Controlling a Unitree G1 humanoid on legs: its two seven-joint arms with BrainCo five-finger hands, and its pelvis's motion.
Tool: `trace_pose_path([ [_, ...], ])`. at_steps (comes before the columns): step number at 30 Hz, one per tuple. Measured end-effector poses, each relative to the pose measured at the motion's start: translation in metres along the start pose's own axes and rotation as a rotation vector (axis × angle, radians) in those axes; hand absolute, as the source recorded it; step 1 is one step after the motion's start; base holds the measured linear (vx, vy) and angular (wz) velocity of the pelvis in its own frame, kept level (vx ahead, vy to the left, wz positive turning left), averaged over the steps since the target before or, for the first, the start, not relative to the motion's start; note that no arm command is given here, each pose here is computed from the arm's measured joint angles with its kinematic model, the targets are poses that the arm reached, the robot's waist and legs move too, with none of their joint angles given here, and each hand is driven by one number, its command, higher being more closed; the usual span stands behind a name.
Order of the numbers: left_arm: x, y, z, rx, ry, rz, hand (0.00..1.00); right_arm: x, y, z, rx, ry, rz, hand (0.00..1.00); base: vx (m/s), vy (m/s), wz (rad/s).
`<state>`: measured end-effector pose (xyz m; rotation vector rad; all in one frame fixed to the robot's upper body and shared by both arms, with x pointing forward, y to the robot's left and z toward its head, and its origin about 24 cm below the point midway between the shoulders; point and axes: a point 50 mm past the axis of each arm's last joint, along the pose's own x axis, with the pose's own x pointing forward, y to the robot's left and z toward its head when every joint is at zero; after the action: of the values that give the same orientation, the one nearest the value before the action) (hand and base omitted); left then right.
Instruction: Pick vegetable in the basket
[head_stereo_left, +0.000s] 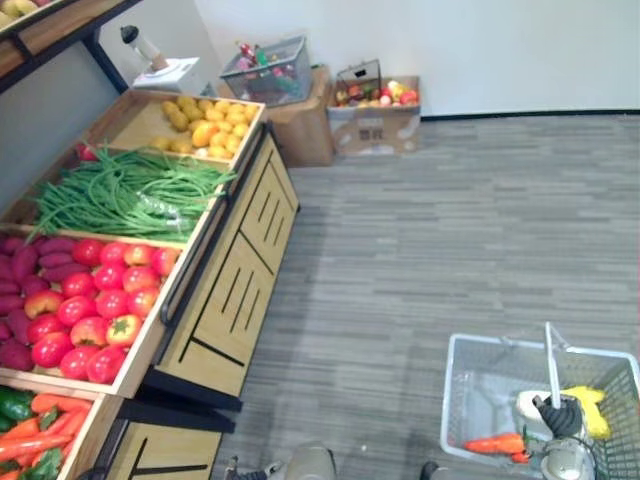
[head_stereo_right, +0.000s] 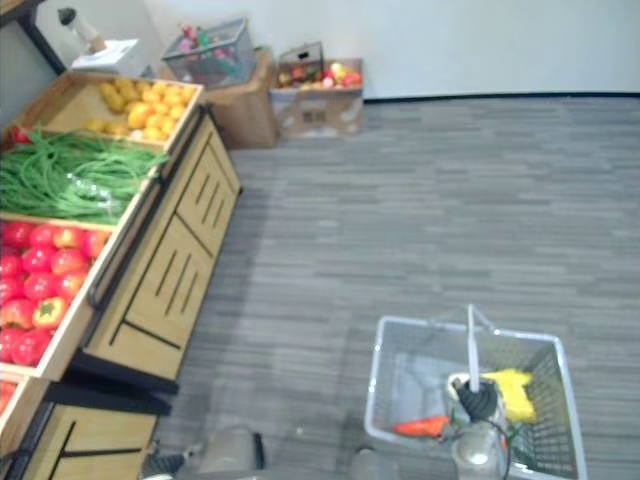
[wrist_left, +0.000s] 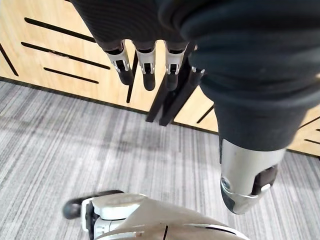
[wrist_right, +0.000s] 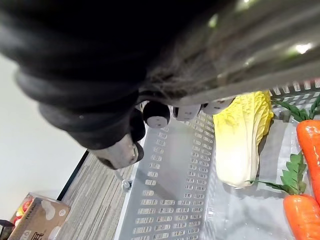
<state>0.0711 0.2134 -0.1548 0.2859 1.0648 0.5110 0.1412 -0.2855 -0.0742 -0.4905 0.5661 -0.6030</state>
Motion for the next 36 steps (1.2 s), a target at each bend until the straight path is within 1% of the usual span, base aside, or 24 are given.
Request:
trace_pose_path([
  [3, -0.002, -0.002, -0.005, 0.009, 0.012, -0.008, 0.00, 0.000, -0.004, -0.003, -0.010, 0.004, -0.008, 1.00, 0.16, 0.190, -0.20],
  [5, 0.001, 0.005, -0.003, 0.045, -0.004, 0.003, 0.00, -0.009, 0.005, -0.015, -0.005, 0.056, 0.019, 1.00, 0.18, 0.271, 0.02],
  [7, 0.002, 0.008, -0.003, 0.088, -0.016, -0.002, 0.00, -0.012, 0.011, -0.017, 0.009, 0.069, 0.035, 1.00, 0.10, 0.185, -0.06],
  [11, 0.003, 0.009, -0.004, 0.179, -0.033, -0.023, 0.00, -0.013, 0.012, -0.024, -0.005, 0.102, 0.046, 1.00, 0.04, 0.121, -0.20],
  [15, 0.003, 0.008, -0.005, 0.210, -0.040, -0.051, 0.00, -0.014, 0.012, -0.032, -0.014, 0.138, 0.048, 1.00, 0.05, 0.105, -0.01],
  [20, 0.004, 0.016, -0.017, 0.253, 0.011, -0.056, 0.00, -0.006, 0.028, -0.024, 0.005, 0.157, 0.090, 1.00, 0.06, 0.016, -0.09],
  [23, 0.009, 0.029, -0.016, 0.269, 0.012, -0.024, 0.00, -0.006, 0.035, -0.018, 0.023, 0.143, 0.104, 1.00, 0.05, -0.099, 0.10],
  [25, 0.010, 0.030, -0.014, 0.269, 0.013, -0.021, 0.00, -0.008, 0.032, -0.026, 0.018, 0.170, 0.092, 1.00, 0.12, -0.202, 0.41],
  [29, 0.002, 0.011, -0.024, 0.189, 0.073, -0.057, 0.00, -0.011, 0.029, -0.040, 0.029, 0.244, 0.072, 1.00, 0.13, -0.139, 0.26],
  [32, 0.000, 0.008, -0.026, 0.167, 0.084, -0.064, 0.00, -0.019, 0.030, -0.053, 0.038, 0.302, 0.078, 1.00, 0.15, -0.110, 0.34],
  [36, 0.001, 0.010, -0.026, 0.153, 0.086, -0.062, 0.00, -0.021, 0.031, -0.056, 0.046, 0.317, 0.082, 1.00, 0.08, -0.047, 0.00],
])
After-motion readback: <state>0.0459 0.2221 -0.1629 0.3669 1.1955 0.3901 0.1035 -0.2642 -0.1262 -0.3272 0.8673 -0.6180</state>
